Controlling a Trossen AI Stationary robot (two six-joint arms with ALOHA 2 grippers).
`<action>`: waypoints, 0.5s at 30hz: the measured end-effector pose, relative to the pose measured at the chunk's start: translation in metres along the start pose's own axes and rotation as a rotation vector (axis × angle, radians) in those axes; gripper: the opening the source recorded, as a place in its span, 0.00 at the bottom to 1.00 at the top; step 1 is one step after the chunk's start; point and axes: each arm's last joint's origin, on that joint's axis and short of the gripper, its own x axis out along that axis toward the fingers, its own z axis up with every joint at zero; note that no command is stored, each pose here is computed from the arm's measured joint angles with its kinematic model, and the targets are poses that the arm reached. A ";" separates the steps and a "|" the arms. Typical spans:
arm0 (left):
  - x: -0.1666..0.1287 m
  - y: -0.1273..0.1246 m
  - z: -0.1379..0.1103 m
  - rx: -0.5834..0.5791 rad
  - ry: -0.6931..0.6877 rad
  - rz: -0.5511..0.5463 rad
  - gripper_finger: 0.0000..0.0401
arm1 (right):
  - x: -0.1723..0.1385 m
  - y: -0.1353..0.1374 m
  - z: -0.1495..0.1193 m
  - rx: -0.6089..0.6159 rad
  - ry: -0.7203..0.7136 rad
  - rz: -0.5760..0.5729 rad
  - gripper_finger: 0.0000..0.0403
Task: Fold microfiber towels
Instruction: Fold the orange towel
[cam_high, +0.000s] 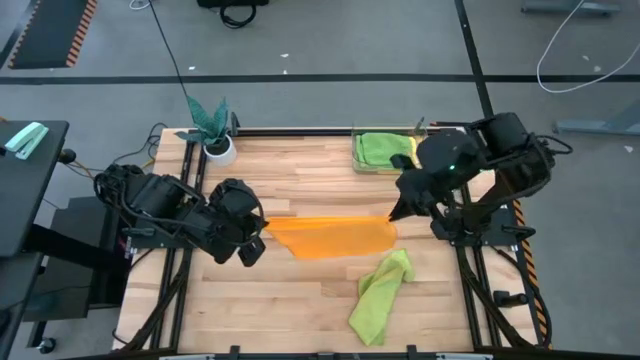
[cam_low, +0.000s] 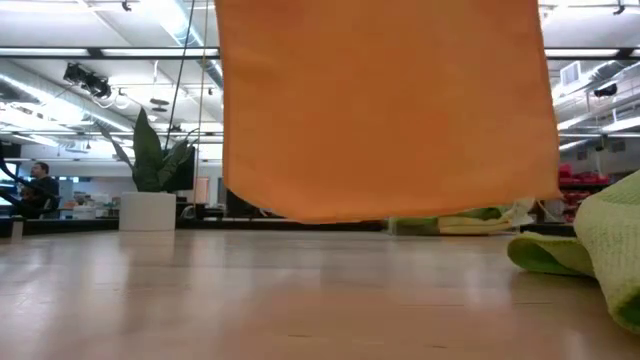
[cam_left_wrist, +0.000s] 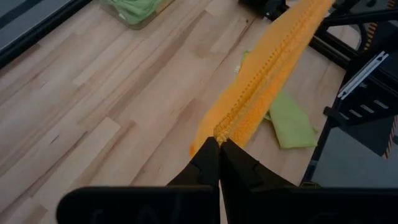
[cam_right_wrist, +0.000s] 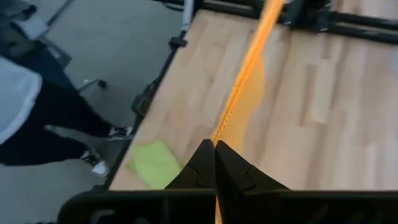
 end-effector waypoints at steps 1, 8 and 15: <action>0.000 0.000 0.000 0.001 0.002 0.001 0.01 | 0.002 0.000 0.001 0.000 0.006 0.014 0.00; -0.001 -0.002 -0.004 0.014 0.014 -0.008 0.01 | 0.014 -0.002 0.005 0.002 0.032 0.054 0.00; 0.010 -0.004 -0.011 0.014 0.060 0.017 0.01 | 0.013 -0.014 0.005 0.042 0.027 0.023 0.00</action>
